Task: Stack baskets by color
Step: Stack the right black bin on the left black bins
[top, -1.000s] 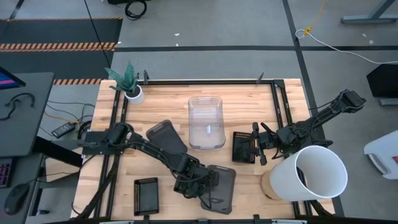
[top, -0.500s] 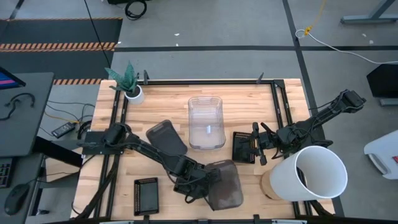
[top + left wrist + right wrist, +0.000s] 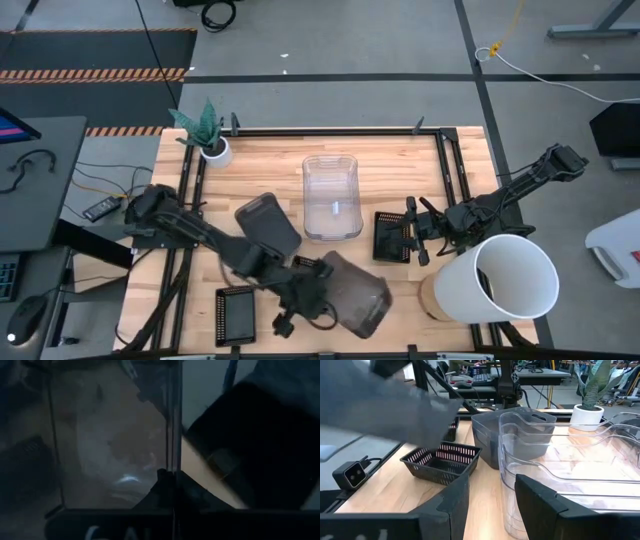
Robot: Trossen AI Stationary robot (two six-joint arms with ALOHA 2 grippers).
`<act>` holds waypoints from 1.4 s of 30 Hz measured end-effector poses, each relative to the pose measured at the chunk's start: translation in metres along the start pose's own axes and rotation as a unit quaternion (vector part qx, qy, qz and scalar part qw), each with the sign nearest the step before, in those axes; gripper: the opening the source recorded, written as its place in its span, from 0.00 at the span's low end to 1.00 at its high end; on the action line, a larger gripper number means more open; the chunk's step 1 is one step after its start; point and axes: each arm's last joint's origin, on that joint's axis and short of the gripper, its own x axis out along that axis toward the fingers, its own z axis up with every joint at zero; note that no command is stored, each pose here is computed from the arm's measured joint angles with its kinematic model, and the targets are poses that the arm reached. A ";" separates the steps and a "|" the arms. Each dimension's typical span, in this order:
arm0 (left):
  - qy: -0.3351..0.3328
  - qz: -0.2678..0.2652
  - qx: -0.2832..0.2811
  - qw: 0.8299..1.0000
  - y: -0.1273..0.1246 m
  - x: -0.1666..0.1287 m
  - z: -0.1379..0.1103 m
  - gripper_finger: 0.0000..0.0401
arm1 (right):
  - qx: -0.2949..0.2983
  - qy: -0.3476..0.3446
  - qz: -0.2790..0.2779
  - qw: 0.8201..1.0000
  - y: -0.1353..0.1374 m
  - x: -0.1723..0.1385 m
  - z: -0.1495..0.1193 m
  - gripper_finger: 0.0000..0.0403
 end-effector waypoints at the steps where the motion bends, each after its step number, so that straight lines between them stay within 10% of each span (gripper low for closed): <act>1: 0.001 0.000 -0.028 1.000 -0.003 -0.010 0.001 0.01 | 0.000 0.000 0.000 1.000 0.000 0.000 0.000 0.41; 12: 0.180 0.095 -0.121 0.972 -0.019 -0.079 -0.030 0.01 | 0.002 -0.003 0.000 1.000 0.000 0.000 0.001 0.41; 29: 0.411 0.090 0.009 0.907 -0.024 -0.103 -0.070 0.01 | 0.013 -0.002 0.000 1.000 0.000 0.000 0.000 0.41; 42: 0.420 0.074 0.064 0.902 -0.007 -0.107 -0.072 0.01 | 0.015 -0.002 0.000 1.000 0.000 0.000 0.000 0.41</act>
